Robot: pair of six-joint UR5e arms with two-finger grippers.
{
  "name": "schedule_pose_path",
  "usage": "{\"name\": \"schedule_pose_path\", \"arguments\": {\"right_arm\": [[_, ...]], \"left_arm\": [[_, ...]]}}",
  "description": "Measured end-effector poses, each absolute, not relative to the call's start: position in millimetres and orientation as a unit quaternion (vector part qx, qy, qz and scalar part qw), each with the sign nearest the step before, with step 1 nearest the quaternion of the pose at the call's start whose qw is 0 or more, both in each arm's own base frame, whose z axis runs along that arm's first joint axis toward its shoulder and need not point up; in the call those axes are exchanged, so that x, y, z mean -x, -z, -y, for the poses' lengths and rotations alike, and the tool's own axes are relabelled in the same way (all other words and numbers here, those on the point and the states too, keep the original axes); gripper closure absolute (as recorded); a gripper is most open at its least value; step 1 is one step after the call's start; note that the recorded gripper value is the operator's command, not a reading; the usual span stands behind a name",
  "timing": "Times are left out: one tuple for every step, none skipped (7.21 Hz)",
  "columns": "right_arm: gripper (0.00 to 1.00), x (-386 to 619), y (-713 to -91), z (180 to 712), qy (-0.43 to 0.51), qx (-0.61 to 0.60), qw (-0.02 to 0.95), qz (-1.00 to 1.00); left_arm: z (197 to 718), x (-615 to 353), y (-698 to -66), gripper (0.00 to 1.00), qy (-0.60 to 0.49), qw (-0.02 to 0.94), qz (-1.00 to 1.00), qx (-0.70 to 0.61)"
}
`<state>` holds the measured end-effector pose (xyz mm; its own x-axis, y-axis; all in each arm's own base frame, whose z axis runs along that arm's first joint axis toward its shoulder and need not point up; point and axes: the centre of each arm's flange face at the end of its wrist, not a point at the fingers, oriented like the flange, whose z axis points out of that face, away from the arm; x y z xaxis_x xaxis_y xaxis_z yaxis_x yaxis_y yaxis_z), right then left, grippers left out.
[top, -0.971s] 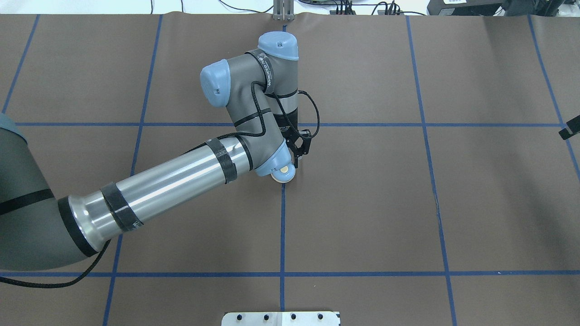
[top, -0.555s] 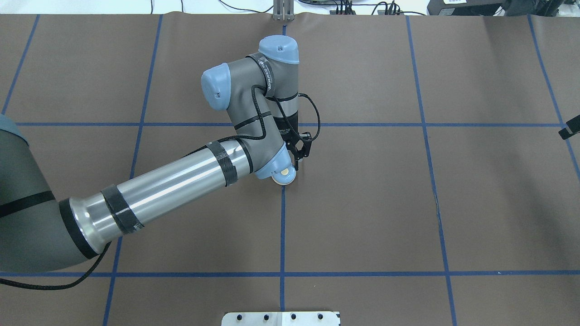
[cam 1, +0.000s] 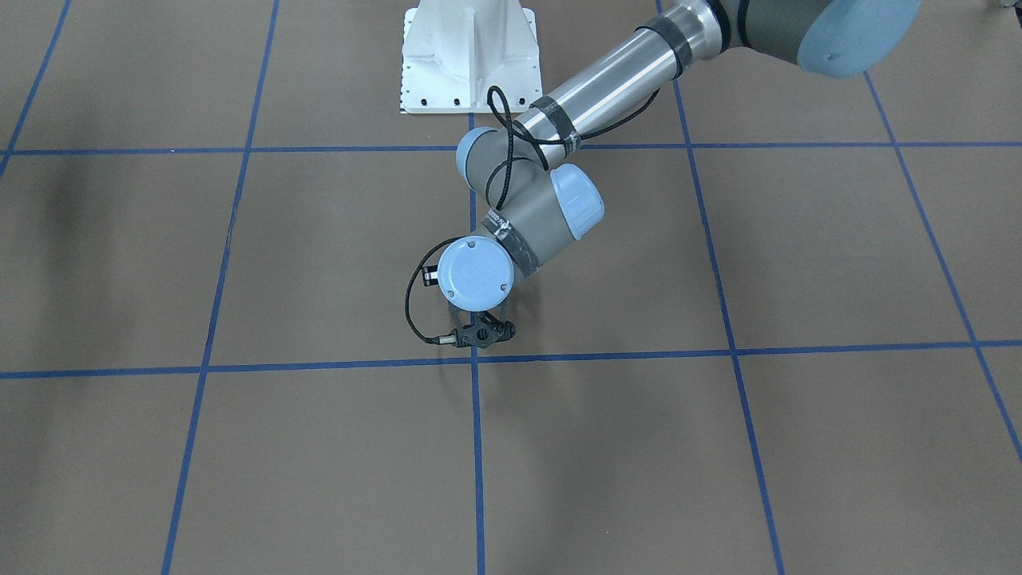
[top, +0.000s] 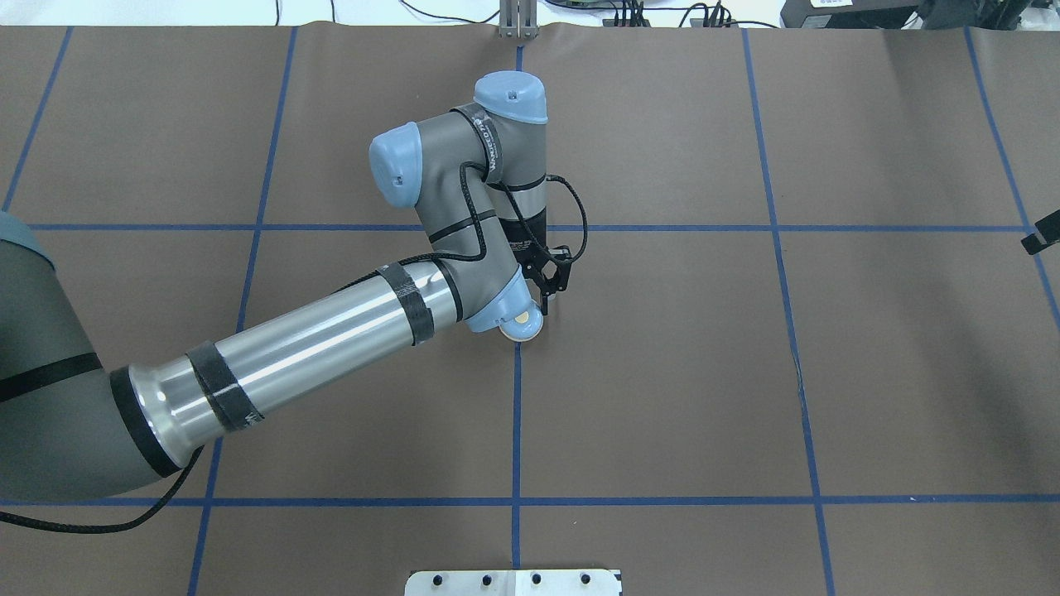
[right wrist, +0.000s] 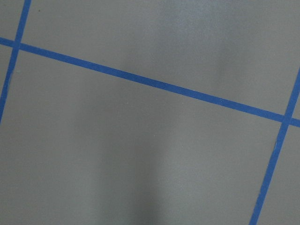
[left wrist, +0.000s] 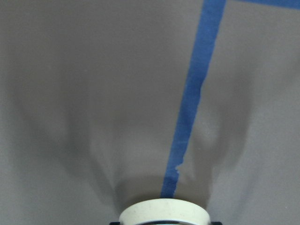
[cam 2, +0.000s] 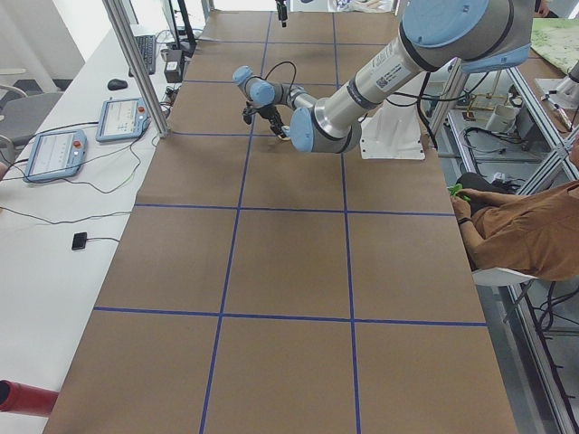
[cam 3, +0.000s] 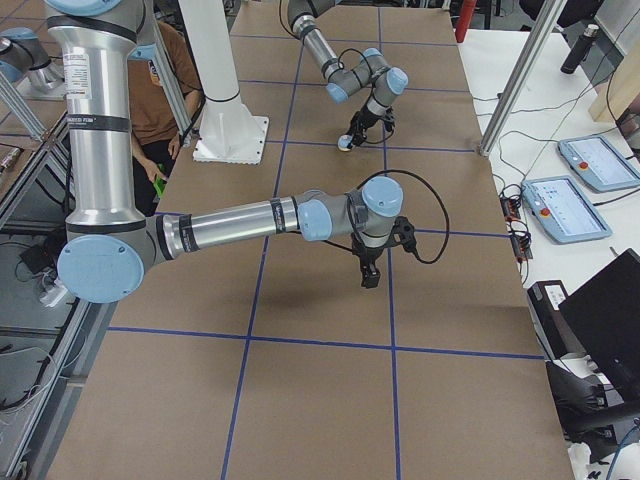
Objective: Place and press bell with both arms
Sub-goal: 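Lower the bell onto the grid crossing with the left gripper, then open the left gripper and lift away while the right arm reaches in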
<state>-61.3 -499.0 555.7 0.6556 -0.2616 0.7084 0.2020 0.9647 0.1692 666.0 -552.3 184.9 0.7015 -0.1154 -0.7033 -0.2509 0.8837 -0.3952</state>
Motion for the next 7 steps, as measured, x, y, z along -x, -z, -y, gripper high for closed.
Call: {"name": "schedule_pose_path", "arguments": {"right_arm": [[0.00,61,-555,499,0.128,-0.038,0.909,0.395],[0.00,61,-555,499,0.128,-0.038,0.909,0.395],[0.00,62,-552,500,0.130,-0.042,0.908,0.395],[0.00,64,-545,503,0.134,-0.048,0.907,0.397],[0.00,68,-538,505,0.134,-0.055,0.903,0.404],[0.00,82,-525,507,0.124,-0.065,0.897,0.419],[0.00,112,-504,508,0.105,-0.077,0.888,0.441]], "left_arm": [[552,-666,-184,0.03,-0.040,0.890,-0.388,0.236],[553,-666,-183,0.01,-0.042,0.889,-0.391,0.233],[556,-661,-177,0.01,-0.041,0.888,-0.397,0.228],[565,-646,-163,0.01,-0.039,0.886,-0.409,0.216],[578,-622,-144,0.01,-0.032,0.883,-0.424,0.200],[592,-593,-130,0.01,-0.021,0.882,-0.433,0.187],[606,-556,-124,0.01,-0.005,0.882,-0.436,0.176]]}}
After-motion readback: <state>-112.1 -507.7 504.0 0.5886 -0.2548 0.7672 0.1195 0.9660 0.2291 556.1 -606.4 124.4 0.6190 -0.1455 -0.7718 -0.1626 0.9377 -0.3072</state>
